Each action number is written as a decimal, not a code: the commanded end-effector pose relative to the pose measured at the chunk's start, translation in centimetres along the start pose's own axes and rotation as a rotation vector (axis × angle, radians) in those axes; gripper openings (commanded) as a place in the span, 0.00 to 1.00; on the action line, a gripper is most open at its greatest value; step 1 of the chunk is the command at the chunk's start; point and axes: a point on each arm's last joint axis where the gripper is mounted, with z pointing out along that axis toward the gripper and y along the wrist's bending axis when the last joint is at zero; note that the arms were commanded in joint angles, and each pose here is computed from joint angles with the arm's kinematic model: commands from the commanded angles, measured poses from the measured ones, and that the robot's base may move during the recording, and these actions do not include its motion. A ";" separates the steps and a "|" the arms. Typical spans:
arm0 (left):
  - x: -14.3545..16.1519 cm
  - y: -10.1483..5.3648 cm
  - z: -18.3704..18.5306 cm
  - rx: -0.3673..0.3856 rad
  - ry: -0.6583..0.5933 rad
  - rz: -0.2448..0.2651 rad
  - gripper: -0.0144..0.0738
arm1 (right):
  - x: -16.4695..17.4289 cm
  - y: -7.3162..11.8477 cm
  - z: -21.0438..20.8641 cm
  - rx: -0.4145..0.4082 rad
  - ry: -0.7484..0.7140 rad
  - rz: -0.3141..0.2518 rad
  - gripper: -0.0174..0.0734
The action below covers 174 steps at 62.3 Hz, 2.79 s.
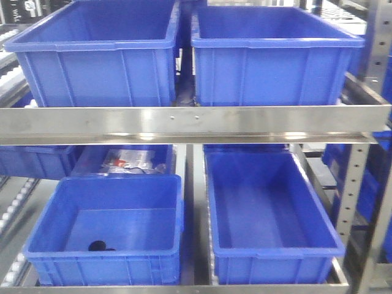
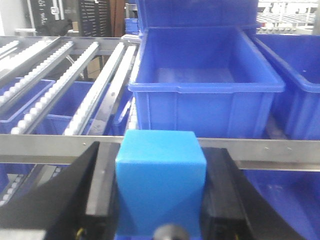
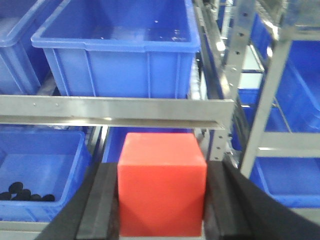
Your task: Sort and place red and blue blocks on shelf
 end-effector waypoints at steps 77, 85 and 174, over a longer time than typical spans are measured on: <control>-1.7 -0.1 -0.1 0.004 -0.111 0.001 0.30 | -1.7 -0.1 -0.2 0.012 -0.111 -0.008 0.50; -1.7 -0.1 -0.1 0.004 -0.111 0.001 0.30 | -1.7 -0.1 -0.2 0.012 -0.111 -0.008 0.50; -1.7 -0.1 -0.1 0.004 -0.111 0.001 0.30 | -1.7 -0.1 -0.2 0.012 -0.111 -0.008 0.50</control>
